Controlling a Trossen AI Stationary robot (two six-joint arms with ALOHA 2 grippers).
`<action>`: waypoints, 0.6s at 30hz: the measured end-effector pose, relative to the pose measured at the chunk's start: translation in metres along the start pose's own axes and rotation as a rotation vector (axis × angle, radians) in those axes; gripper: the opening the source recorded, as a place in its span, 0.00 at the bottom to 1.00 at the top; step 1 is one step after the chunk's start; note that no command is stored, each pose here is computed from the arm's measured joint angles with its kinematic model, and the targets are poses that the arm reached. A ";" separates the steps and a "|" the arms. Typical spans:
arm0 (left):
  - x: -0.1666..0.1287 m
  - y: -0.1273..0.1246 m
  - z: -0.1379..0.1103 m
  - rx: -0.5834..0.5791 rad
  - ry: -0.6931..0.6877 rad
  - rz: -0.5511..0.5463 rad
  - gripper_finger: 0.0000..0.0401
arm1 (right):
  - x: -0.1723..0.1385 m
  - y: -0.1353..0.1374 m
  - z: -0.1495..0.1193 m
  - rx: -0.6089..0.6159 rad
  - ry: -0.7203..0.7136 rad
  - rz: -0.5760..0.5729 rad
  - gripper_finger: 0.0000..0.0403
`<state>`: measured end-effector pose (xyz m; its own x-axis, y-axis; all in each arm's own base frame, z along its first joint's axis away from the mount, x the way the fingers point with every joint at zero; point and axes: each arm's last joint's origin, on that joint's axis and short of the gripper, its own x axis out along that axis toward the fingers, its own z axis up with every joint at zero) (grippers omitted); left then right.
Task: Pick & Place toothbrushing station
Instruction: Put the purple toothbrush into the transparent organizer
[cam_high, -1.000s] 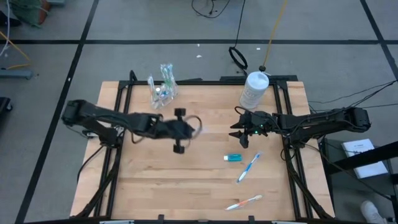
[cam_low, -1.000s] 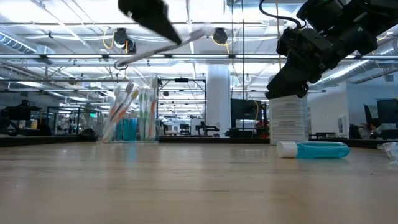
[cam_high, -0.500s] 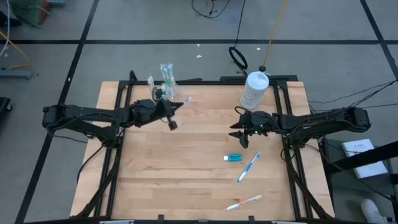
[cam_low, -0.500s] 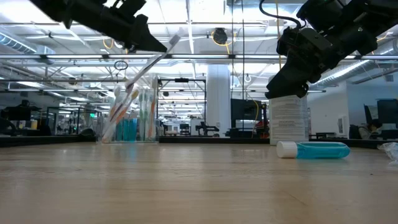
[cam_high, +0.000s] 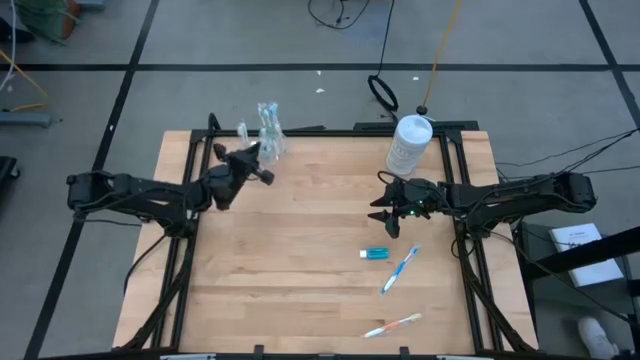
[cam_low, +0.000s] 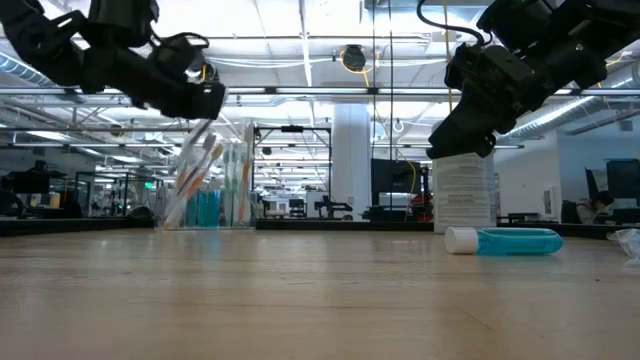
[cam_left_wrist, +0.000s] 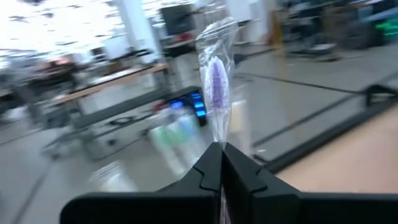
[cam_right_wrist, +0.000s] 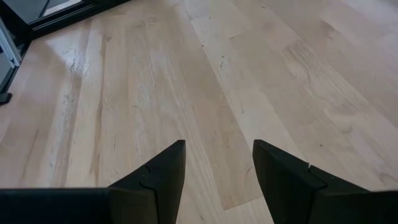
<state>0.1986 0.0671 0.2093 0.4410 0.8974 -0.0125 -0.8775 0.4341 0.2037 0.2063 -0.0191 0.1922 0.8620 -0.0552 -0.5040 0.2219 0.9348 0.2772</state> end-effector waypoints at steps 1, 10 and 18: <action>-0.001 0.002 -0.003 0.002 0.005 0.036 0.01 | 0.000 0.000 0.000 -0.005 0.000 0.000 0.45; -0.003 0.008 -0.009 -0.015 0.035 0.195 0.01 | 0.000 0.000 0.000 -0.009 0.000 0.000 0.45; 0.007 0.020 -0.006 -0.008 0.020 0.274 0.01 | 0.000 0.000 0.000 -0.009 0.000 0.000 0.45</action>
<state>0.1830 0.0822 0.2077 0.1834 0.9828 0.0225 -0.9650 0.1757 0.1946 0.2063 -0.0191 0.1923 0.8619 -0.0555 -0.5040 0.2181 0.9379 0.2698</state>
